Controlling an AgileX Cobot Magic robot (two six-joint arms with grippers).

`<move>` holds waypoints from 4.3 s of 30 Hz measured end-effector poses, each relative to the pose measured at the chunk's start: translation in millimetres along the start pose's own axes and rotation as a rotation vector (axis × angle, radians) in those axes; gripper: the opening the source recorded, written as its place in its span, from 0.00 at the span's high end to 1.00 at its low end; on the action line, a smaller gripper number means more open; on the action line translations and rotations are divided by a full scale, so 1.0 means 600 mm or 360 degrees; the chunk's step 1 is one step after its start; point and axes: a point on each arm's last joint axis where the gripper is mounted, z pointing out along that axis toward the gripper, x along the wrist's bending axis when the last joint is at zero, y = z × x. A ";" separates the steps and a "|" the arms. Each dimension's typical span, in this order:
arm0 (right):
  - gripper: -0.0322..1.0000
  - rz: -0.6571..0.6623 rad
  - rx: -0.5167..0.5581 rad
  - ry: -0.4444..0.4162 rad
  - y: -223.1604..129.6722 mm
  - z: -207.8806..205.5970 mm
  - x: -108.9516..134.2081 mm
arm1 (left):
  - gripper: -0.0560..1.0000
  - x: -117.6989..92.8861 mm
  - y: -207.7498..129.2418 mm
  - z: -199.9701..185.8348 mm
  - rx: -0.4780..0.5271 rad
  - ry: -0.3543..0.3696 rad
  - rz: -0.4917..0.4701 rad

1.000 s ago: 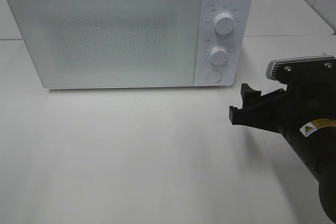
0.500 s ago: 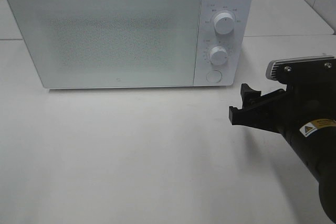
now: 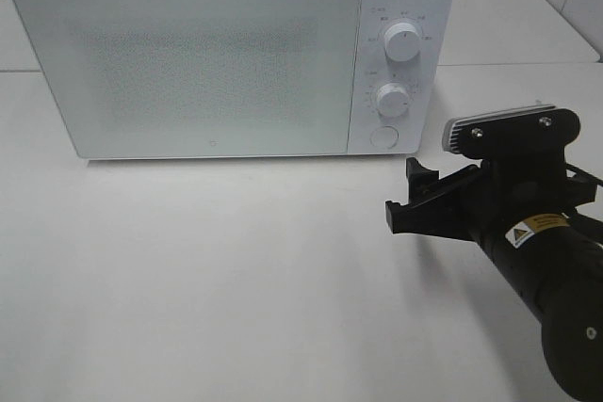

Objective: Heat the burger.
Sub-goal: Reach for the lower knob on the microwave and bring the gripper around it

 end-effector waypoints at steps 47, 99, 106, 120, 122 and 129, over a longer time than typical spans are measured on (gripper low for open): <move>0.23 0.0122 -0.0114 -0.0023 0.039 0.183 0.036 | 0.03 0.000 0.000 0.000 0.0000 -0.0001 -0.0001; 0.55 0.1185 -0.0113 0.0109 0.029 0.207 0.038 | 0.03 -0.001 0.000 0.000 -0.0001 -0.0008 -0.0004; 0.54 0.1862 -0.0080 0.0166 0.026 0.206 0.038 | 0.03 -0.001 0.000 0.000 -0.0001 -0.0008 -0.0004; 0.54 0.2722 -0.0031 0.0209 0.026 0.205 0.038 | 0.03 -0.001 0.000 0.000 -0.0001 -0.0008 -0.0004; 0.54 0.2723 -0.0031 0.0209 0.026 0.205 0.038 | 0.03 -0.001 0.000 0.000 -0.0001 -0.0008 -0.0004; 0.54 0.2722 -0.0031 0.0209 0.026 0.205 0.038 | 0.03 -0.001 0.000 0.000 -0.0001 -0.0008 -0.0004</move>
